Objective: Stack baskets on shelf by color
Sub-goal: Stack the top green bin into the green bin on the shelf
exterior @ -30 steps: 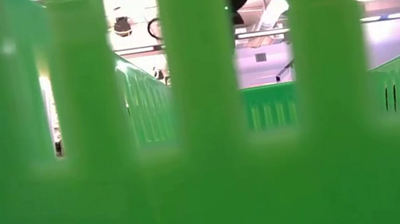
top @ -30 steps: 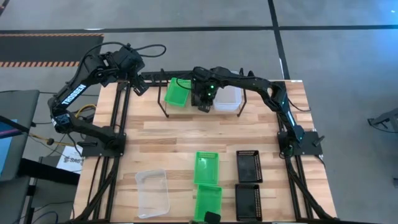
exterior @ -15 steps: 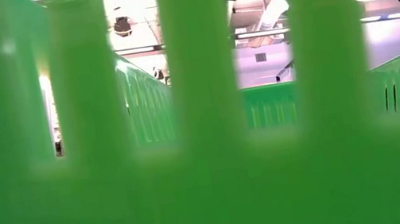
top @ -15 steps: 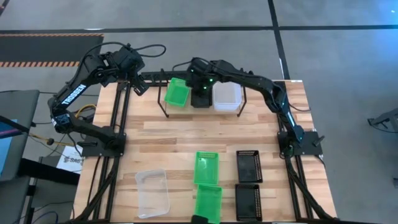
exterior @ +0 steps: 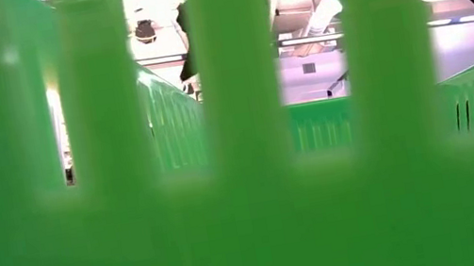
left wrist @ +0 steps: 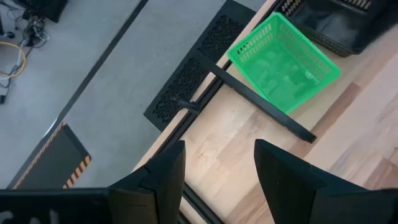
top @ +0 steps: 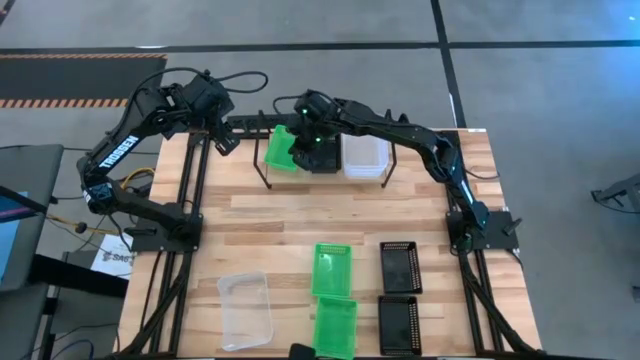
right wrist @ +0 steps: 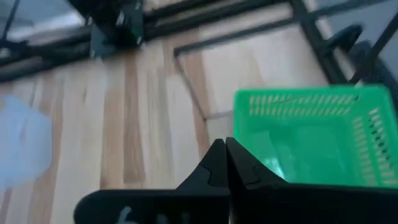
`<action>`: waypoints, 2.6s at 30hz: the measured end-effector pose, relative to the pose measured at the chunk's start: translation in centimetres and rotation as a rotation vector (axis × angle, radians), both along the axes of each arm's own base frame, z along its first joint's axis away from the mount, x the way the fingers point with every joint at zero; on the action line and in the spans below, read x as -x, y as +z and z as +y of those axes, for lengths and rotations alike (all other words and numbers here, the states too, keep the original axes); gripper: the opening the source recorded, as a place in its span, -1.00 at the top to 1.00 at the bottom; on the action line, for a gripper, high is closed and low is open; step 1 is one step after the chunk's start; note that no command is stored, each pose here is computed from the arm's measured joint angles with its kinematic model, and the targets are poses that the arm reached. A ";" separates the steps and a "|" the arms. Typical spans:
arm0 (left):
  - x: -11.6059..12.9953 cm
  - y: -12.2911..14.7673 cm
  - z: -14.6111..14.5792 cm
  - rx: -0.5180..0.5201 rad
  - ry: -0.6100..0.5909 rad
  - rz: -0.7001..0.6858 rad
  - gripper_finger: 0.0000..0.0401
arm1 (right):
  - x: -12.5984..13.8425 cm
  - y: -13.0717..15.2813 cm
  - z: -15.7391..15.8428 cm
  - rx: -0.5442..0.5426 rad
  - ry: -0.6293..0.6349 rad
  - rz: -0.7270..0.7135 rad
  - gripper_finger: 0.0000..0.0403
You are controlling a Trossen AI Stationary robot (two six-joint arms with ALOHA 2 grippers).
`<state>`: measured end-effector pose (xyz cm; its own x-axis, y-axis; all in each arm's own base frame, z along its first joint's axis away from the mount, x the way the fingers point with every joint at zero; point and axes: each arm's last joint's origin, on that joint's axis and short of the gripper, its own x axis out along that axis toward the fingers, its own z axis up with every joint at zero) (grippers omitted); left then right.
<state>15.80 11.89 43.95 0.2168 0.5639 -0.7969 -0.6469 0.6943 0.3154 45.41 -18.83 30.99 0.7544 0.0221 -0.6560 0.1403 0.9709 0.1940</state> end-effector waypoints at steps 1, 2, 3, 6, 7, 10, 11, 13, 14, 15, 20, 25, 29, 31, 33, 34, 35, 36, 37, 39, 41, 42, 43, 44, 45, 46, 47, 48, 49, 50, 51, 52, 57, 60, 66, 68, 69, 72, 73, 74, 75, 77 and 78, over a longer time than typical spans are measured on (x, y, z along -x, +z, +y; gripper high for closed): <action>0.0 0.0 0.0 0.003 -0.002 -0.002 0.11 | -0.1 -0.2 -0.2 -0.007 -0.016 -0.016 1.00; 0.0 0.0 0.0 0.006 -0.005 -0.004 0.11 | -0.2 -0.5 -0.4 -0.021 -0.034 -0.024 1.00; 0.0 0.0 0.0 0.007 -0.005 -0.004 0.11 | -0.2 -0.8 -0.6 -0.038 -0.051 -0.026 1.00; 0.0 0.0 0.0 0.007 -0.005 -0.004 0.11 | -0.2 -1.1 -1.0 -0.057 -0.068 -0.028 1.00; 0.0 0.0 0.0 0.007 -0.005 -0.004 0.11 | -0.2 -1.1 -0.9 -0.057 -0.068 -0.032 1.00; 0.0 0.0 0.0 0.009 -0.014 -0.003 0.11 | -0.2 -1.5 -0.7 -0.075 -0.065 -0.015 1.00; 0.0 0.0 0.0 0.011 -0.015 -0.004 0.11 | -0.2 -1.7 -0.7 -0.083 -0.068 -0.006 1.00; -0.1 0.0 0.0 0.015 -0.019 -0.007 0.11 | -0.3 -2.0 -0.5 -0.092 -0.068 -0.001 1.00; -0.1 0.0 0.0 0.018 -0.021 -0.009 0.11 | -0.3 -2.3 -0.3 -0.099 -0.065 0.013 1.00; -0.1 0.0 -0.1 0.022 -0.024 -0.011 0.11 | -0.2 -2.5 0.0 -0.108 -0.063 0.036 1.00; -0.1 -0.1 -0.1 0.041 -0.055 -0.018 0.11 | 1.7 -1.3 2.0 -0.125 -0.025 0.212 1.00; -1.2 -0.4 0.2 0.067 -0.117 -0.117 0.11 | 5.8 2.1 4.5 0.003 -0.102 0.449 1.00; -2.7 -1.9 0.1 0.084 -0.156 -0.146 0.11 | 10.1 6.2 6.1 0.115 -0.245 0.540 1.00; -3.8 -3.0 -0.3 0.096 -0.176 -0.156 0.11 | 12.4 8.4 6.9 0.155 -0.318 0.541 1.00; -5.0 -4.3 -1.1 0.119 -0.212 -0.160 0.11 | 14.5 10.4 7.5 0.190 -0.371 0.508 1.00; -5.6 -4.8 -1.6 0.133 -0.240 -0.172 0.11 | 15.5 11.4 7.8 0.205 -0.388 0.481 1.00; -6.3 -5.4 -2.3 0.147 -0.275 -0.192 0.11 | 16.6 12.4 8.1 0.213 -0.398 0.447 1.00; -7.0 -5.9 -2.9 0.163 -0.311 -0.215 0.11 | 17.7 13.4 8.4 0.218 -0.407 0.411 1.00; -7.7 -6.5 -3.6 0.182 -0.349 -0.241 0.11 | 18.7 14.3 8.6 0.224 -0.418 0.373 1.00; -9.0 -7.2 -5.2 0.211 -0.426 -0.309 0.11 | 20.6 15.8 9.0 0.231 -0.438 0.310 1.00; -10.2 -7.9 -6.7 0.229 -0.479 -0.362 0.11 | 22.1 16.8 9.4 0.241 -0.446 0.267 1.00; -10.7 -8.3 -7.3 0.236 -0.497 -0.377 0.11 | 22.7 17.2 9.6 0.250 -0.444 0.248 1.00; -11.0 -8.6 -8.0 0.243 -0.513 -0.381 0.11 | 23.3 17.6 9.8 0.257 -0.443 0.234 1.00; -11.4 -9.1 -8.5 0.249 -0.527 -0.378 0.11 | 23.8 17.9 10.0 0.260 -0.445 0.219 1.00; -11.9 -9.3 -9.1 0.247 -0.545 -0.389 0.11 | 24.3 18.2 10.0 0.263 -0.449 0.208 1.00; -12.4 -9.5 -9.5 0.246 -0.555 -0.395 0.11 | 24.7 18.4 10.2 0.271 -0.444 0.201 1.00; -12.7 -10.0 -9.9 0.250 -0.548 -0.369 0.11 | 25.0 18.5 10.2 0.279 -0.441 0.196 1.00; -13.1 -10.4 -10.2 0.250 -0.544 -0.355 0.11 | 25.1 18.6 10.3 0.282 -0.438 0.193 1.00; -13.7 -10.7 -10.5 0.245 -0.551 -0.361 0.11 | 25.3 18.7 10.3 0.284 -0.437 0.191 1.00; -14.2 -11.2 -10.8 0.247 -0.557 -0.352 0.11 | 25.3 18.7 10.3 0.288 -0.432 0.190 1.00; -14.7 -11.7 -11.0 0.252 -0.562 -0.334 0.11 | 25.3 18.7 10.3 0.297 -0.423 0.193 1.00; -15.2 -12.2 -11.2 0.252 -0.572 -0.327 0.11 | 25.3 18.7 10.3 0.306 -0.413 0.197 1.00; -17.7 -14.8 -12.5 0.279 -0.658 -0.281 0.11 | 25.0 18.5 10.2 0.313 -0.390 0.209 0.99; -18.8 -16.4 -13.0 0.287 -0.695 -0.235 0.11 | 24.6 18.3 10.1 0.319 -0.375 0.223 0.99; -20.3 -19.1 -12.9 0.341 -0.594 -0.206 0.11 | 24.0 17.9 10.1 0.330 -0.339 0.240 0.99; -20.6 -19.8 -12.7 0.368 -0.555 -0.201 0.11 | 23.6 17.9 10.2 0.336 -0.322 0.242 0.99; -20.7 -20.0 -12.7 0.385 -0.545 -0.202 0.11 | 23.5 17.8 10.3 0.337 -0.317 0.242 0.99; -20.8 -20.0 -12.7 0.411 -0.584 -0.209 0.11 | 23.4 17.8 10.4 0.348 -0.299 0.246 0.99; -20.9 -20.0 -12.8 0.412 -0.621 -0.207 0.11 | 23.4 17.8 10.5 0.350 -0.295 0.242 0.99; -20.9 -20.0 -13.0 0.414 -0.650 -0.204 0.11 | 23.4 17.8 10.6 0.351 -0.291 0.239 0.99; -20.9 -19.9 -13.2 0.415 -0.664 -0.207 0.11 | 23.4 17.8 10.7 0.351 -0.287 0.239 0.99; -21.1 -19.8 -13.6 0.409 -0.682 -0.228 0.11 | 23.3 17.8 10.7 0.351 -0.287 0.240 0.99; -21.1 -19.8 -13.8 0.407 -0.702 -0.228 0.11 | 23.3 17.8 10.6 0.351 -0.288 0.240 0.99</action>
